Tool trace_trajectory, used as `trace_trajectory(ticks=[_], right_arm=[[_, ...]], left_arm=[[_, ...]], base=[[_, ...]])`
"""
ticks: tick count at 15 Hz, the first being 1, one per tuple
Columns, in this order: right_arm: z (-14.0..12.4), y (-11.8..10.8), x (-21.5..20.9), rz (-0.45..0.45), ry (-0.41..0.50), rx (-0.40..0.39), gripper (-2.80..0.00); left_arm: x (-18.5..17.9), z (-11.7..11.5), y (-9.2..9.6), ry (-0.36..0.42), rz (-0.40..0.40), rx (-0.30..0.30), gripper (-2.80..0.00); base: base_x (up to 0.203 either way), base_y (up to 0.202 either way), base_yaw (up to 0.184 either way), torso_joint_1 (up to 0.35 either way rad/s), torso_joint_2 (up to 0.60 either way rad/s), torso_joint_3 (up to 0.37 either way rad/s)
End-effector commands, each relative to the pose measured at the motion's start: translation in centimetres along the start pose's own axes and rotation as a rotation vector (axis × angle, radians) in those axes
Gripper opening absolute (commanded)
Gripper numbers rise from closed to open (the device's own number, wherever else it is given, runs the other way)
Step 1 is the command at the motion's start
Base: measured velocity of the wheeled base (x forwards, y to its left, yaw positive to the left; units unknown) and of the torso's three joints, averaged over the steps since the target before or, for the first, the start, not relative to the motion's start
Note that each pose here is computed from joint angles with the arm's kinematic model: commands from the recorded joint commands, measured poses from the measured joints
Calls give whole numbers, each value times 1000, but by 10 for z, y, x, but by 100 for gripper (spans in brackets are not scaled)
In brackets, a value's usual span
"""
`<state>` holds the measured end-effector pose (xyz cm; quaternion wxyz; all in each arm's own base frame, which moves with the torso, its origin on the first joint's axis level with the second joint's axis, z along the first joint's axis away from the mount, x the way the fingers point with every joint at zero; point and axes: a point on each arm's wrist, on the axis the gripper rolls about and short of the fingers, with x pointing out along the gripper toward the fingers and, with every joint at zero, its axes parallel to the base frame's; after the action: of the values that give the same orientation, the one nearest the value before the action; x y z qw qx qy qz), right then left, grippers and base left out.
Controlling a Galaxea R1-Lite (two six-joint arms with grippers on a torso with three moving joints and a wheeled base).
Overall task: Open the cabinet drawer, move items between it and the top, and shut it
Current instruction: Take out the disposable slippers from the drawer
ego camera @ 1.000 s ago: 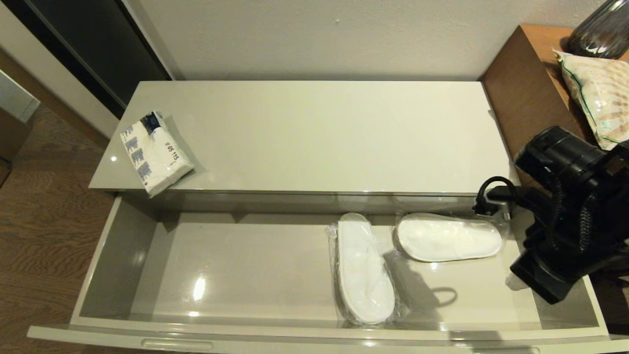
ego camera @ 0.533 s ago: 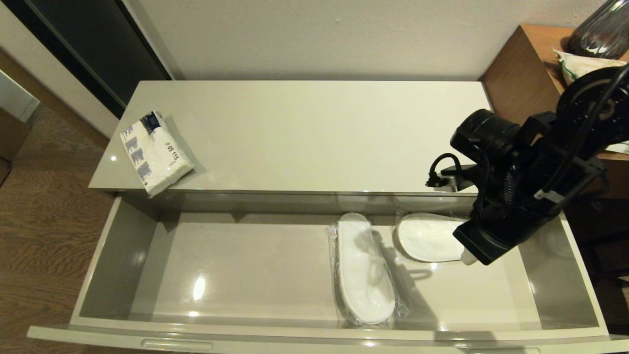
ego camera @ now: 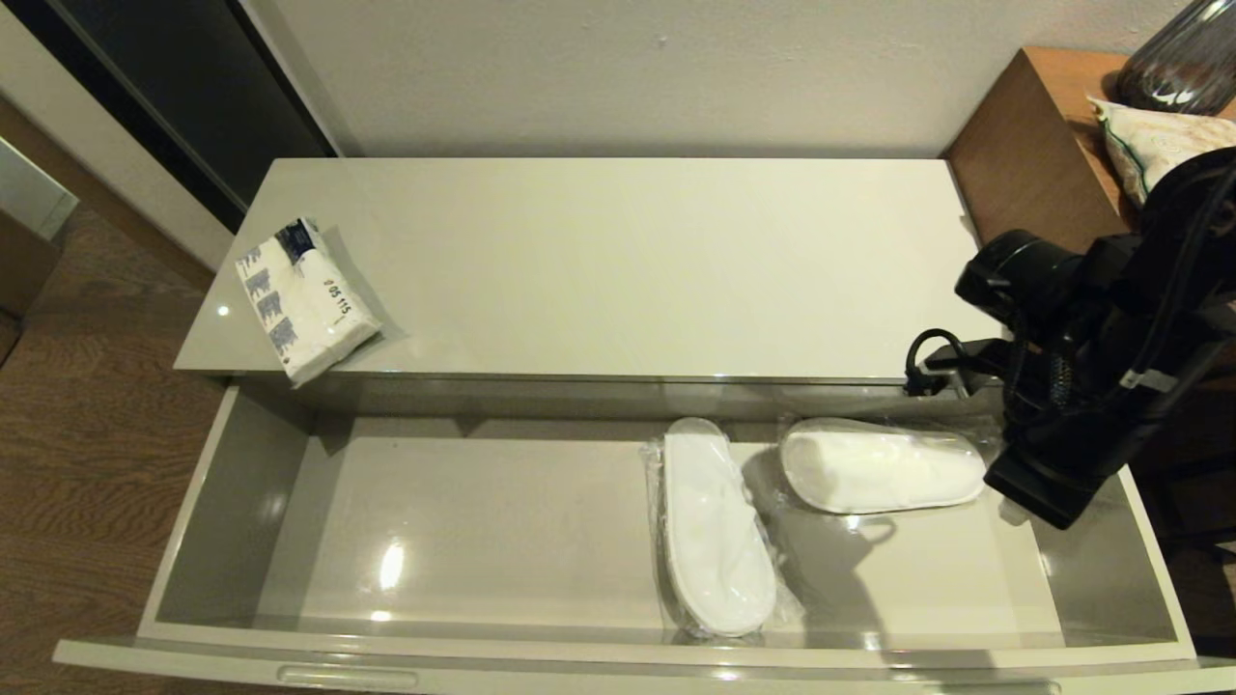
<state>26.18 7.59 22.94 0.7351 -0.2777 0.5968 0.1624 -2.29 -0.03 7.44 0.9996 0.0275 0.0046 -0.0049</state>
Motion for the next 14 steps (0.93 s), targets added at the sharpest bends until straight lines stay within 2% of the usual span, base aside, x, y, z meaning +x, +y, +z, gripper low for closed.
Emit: trace_trajectory(ticks=[1,4,6,8,10,12,14], right_arm=[[-8,-6,-10,-18,-27,-37,-280],[3,-10,-27,-45,-107,-37,-280],[11,-5,-30,-27,-125,-34,-280],[33,7,-24,0,-156,83,-280],[57,23,-27,22,-208,145,-280],[77,57,-25,63,-230,217,-280],[85,85,-22,104,-217,351,-280]], left_arm=[[0,0,0,1,0,0,-280],[0,0,0,1,0,0,-280],[0,0,0,1,0,0,-280],[0,0,0,1,0,0,-280],[0,0,0,1,0,0,-280],[0,0,0,1,0,0,-280],[0,0,0,1,0,0,-280]], base=[[0,0,0,0,0,0],[0,0,0,0,0,0],[0,0,0,0,0,0],[0,0,0,0,0,0],[0,0,0,0,0,0],[0,0,0,0,0,0],[0,0,0,0,0,0]])
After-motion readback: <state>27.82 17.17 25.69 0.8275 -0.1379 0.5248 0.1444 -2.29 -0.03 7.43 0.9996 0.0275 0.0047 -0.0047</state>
